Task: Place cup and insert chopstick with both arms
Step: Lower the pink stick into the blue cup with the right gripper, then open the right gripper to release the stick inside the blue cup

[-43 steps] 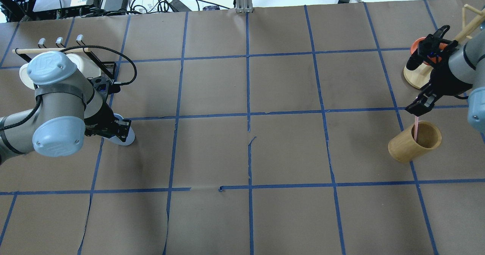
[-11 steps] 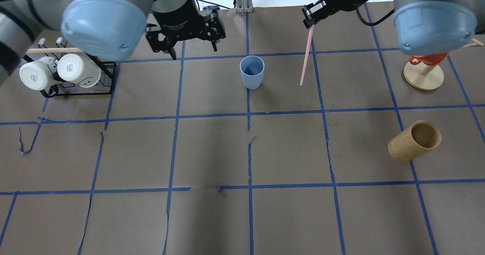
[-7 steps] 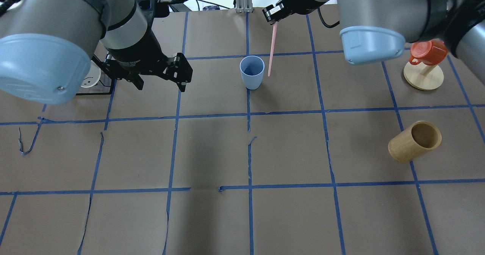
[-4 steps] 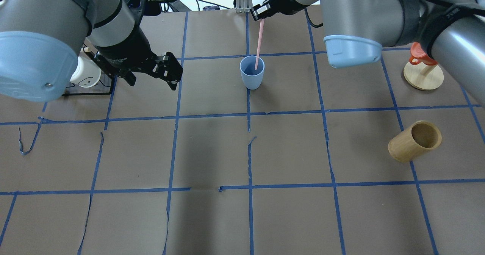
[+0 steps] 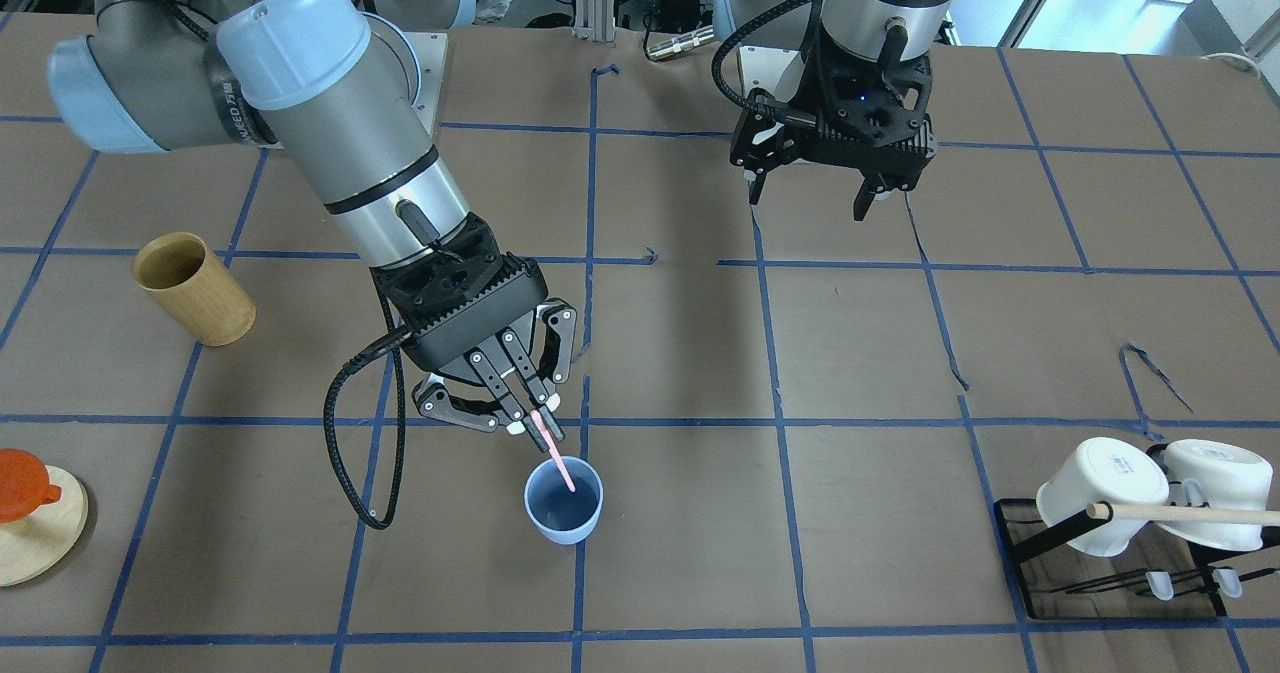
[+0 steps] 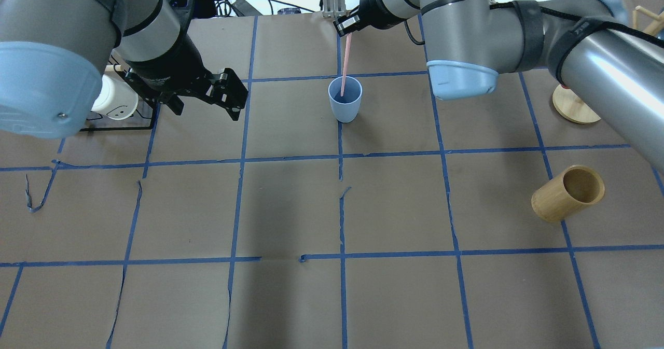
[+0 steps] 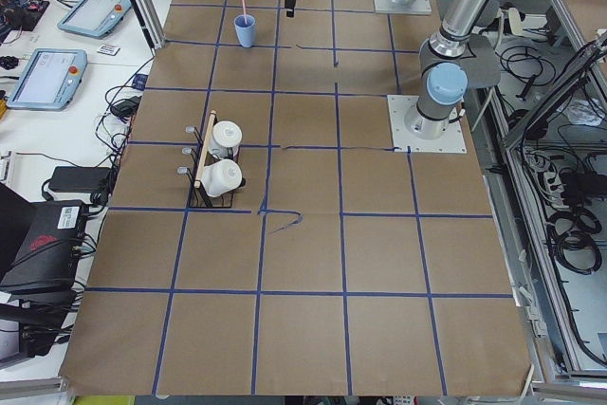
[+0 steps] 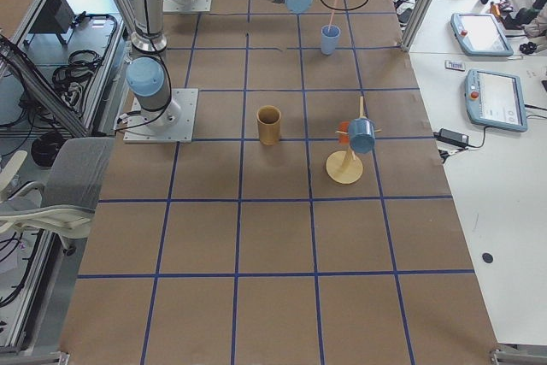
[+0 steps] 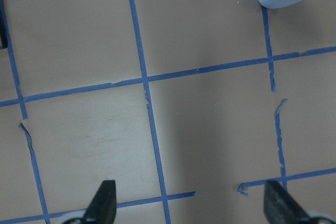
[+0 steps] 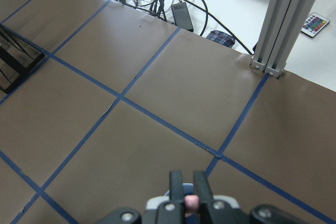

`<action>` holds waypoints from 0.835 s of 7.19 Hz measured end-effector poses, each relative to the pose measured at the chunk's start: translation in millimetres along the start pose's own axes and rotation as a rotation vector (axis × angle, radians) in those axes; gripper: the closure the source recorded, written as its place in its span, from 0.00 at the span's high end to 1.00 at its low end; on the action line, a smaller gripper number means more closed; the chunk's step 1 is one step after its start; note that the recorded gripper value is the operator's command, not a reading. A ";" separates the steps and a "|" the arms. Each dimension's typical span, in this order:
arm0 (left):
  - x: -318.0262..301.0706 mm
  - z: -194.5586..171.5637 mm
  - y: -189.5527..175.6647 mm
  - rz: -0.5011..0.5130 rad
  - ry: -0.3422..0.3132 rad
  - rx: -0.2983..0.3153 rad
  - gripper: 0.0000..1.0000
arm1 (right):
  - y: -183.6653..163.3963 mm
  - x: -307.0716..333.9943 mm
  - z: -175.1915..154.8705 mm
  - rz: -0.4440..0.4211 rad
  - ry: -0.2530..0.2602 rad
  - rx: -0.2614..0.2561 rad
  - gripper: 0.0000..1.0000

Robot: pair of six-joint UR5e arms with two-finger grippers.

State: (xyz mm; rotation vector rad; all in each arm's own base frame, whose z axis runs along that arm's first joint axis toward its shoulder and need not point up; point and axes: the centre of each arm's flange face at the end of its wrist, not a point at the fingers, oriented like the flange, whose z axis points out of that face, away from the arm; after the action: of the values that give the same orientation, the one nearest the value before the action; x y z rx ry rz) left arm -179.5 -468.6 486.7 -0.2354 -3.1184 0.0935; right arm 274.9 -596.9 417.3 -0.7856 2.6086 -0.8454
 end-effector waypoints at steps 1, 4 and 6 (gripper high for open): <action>-0.2 -0.1 -0.1 0.000 0.000 0.000 1.00 | 3.1 3.0 10.6 0.001 0.001 -0.011 0.00; -0.9 -0.1 -1.1 -0.003 0.002 0.002 1.00 | 12.8 9.6 35.7 0.012 -0.004 -0.044 0.02; -1.8 -0.3 -1.3 -0.006 0.001 0.002 1.00 | 14.3 9.8 39.3 0.058 -0.005 -0.052 0.39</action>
State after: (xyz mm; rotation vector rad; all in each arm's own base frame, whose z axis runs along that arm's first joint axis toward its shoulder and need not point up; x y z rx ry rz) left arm -177.8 -470.2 487.1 -0.2266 -3.1171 0.0967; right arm 277.6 -610.6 376.7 -0.7210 2.6451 -0.7617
